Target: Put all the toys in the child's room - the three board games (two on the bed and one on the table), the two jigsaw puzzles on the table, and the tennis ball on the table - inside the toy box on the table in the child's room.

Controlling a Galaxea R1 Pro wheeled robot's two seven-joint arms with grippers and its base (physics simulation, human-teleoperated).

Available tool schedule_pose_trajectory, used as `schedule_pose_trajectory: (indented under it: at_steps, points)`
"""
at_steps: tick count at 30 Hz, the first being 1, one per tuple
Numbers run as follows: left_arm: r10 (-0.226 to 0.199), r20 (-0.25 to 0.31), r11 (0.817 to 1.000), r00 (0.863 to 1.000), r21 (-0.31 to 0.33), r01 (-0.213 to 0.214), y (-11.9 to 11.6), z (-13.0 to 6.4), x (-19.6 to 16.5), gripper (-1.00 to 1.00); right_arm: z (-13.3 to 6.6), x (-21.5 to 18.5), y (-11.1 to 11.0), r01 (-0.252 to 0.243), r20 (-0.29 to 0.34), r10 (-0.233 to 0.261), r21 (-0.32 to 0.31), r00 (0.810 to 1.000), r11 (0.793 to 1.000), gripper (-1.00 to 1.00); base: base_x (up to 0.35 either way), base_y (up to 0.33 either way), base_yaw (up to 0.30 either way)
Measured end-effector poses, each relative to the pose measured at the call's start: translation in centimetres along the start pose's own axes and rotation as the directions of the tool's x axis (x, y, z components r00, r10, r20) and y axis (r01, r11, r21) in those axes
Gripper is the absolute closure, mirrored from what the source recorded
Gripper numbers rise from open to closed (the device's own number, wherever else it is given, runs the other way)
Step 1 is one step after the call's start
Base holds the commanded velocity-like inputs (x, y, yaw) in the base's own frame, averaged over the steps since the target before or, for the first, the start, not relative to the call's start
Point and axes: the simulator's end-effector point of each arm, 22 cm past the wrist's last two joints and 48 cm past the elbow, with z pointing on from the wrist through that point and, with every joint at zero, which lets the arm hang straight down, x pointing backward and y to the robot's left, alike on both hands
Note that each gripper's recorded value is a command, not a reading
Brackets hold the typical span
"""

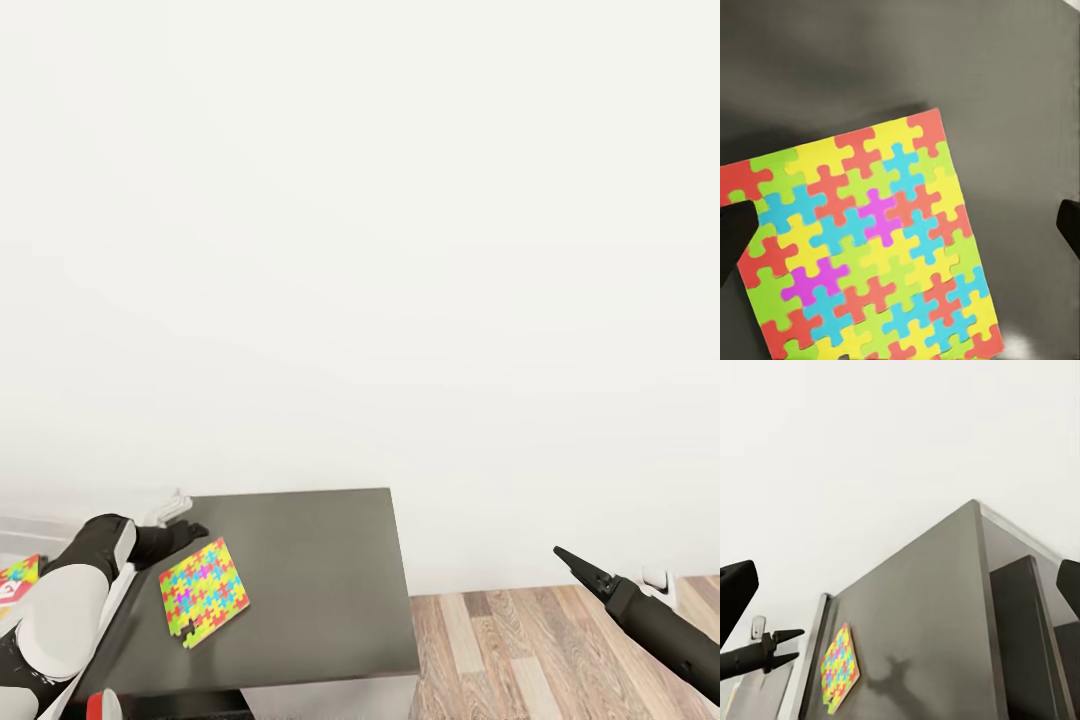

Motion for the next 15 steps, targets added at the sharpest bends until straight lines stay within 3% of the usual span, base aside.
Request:
schedule_pose_trajectory:
  at_steps: [5,15]
  points:
    - [-0.027,0.002,0.999,1.000,0.018,0.027,-0.29,0.30,0.07,-1.00,0.09,0.15,-0.25,-0.003,-0.004,0.003,0.005,1.000,1.000,-1.00,0.000,0.000,0.000]
    - [-0.039,-0.007,0.999,0.999,0.020,0.039,-0.10,0.90,0.49,-1.00,0.27,0.47,-0.75,-0.010,-0.013,0.010,0.014,1.000,1.000,-1.00,0.000,0.000,0.000]
